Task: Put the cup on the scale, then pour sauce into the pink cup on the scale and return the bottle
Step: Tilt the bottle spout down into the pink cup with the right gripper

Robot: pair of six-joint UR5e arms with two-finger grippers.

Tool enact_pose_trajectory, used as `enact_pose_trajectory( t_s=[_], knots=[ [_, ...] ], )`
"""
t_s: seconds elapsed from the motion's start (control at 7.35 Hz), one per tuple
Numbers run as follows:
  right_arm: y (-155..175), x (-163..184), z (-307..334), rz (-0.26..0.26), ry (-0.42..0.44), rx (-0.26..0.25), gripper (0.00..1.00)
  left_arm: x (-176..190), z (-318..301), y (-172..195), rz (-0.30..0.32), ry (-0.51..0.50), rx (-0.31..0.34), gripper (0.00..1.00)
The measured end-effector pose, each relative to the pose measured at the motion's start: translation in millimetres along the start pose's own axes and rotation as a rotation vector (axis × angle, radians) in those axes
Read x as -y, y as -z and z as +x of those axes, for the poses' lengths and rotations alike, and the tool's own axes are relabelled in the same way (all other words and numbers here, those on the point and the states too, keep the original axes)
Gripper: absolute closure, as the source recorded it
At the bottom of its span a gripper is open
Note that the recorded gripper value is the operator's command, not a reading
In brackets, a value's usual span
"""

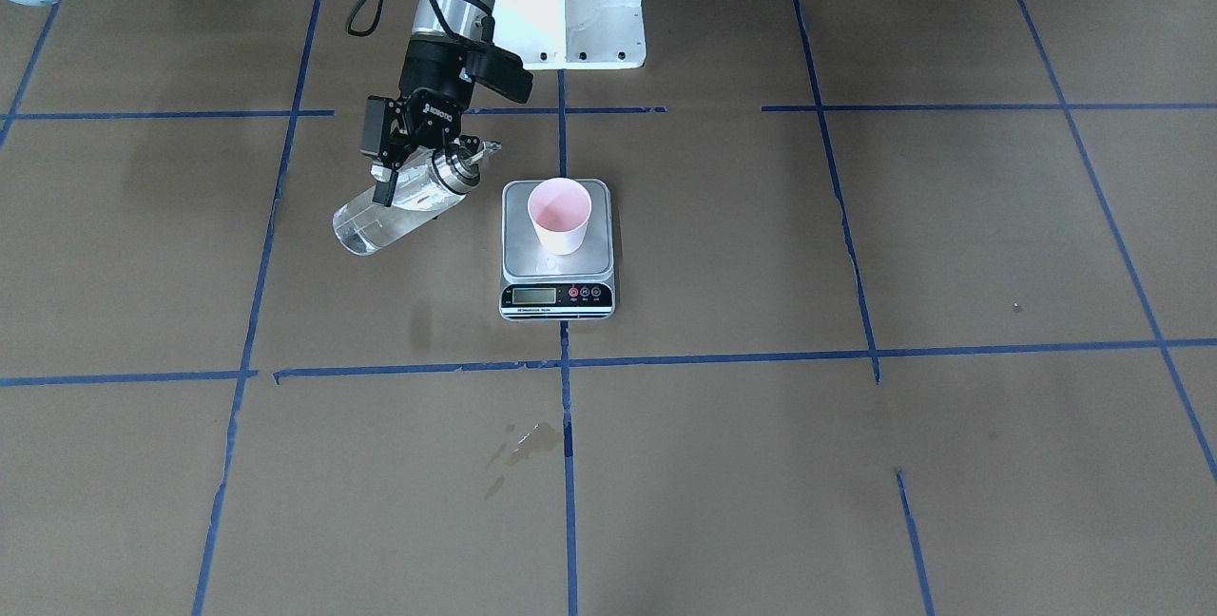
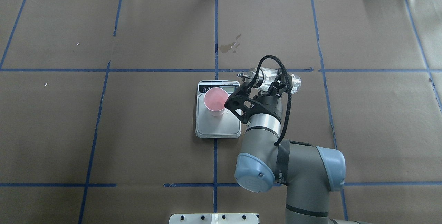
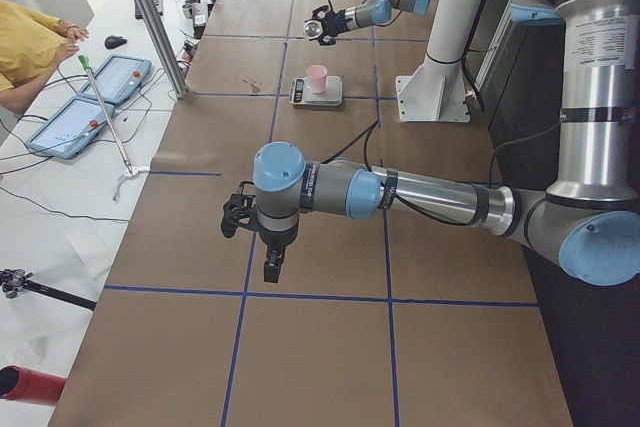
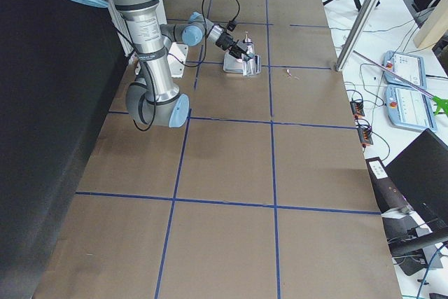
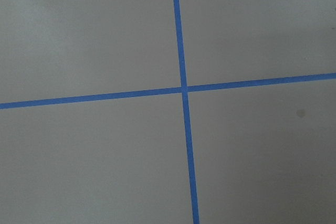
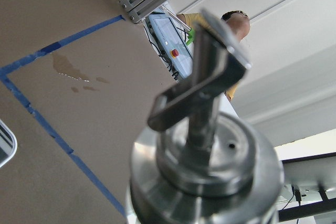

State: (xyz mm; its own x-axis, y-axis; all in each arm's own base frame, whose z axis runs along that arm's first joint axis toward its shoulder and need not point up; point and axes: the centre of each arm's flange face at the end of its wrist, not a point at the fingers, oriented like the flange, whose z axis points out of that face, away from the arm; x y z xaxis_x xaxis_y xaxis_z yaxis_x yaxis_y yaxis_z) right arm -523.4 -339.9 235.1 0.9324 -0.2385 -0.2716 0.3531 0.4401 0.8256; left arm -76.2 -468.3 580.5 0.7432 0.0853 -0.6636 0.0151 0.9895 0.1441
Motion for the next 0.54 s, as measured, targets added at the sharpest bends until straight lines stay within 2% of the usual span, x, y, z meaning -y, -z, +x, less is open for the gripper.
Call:
enact_pose_trajectory(
  t_s=[0.27,0.54],
  knots=[
    [-3,4,-11,0.001,0.121,-0.025,1.0,0,0,0,0.0,-0.001,0.0,0.0],
    [-11,1,-20,-0.003,0.267,-0.079,1.0,0,0,0,-0.001,-0.001,0.0,0.0]
  ],
)
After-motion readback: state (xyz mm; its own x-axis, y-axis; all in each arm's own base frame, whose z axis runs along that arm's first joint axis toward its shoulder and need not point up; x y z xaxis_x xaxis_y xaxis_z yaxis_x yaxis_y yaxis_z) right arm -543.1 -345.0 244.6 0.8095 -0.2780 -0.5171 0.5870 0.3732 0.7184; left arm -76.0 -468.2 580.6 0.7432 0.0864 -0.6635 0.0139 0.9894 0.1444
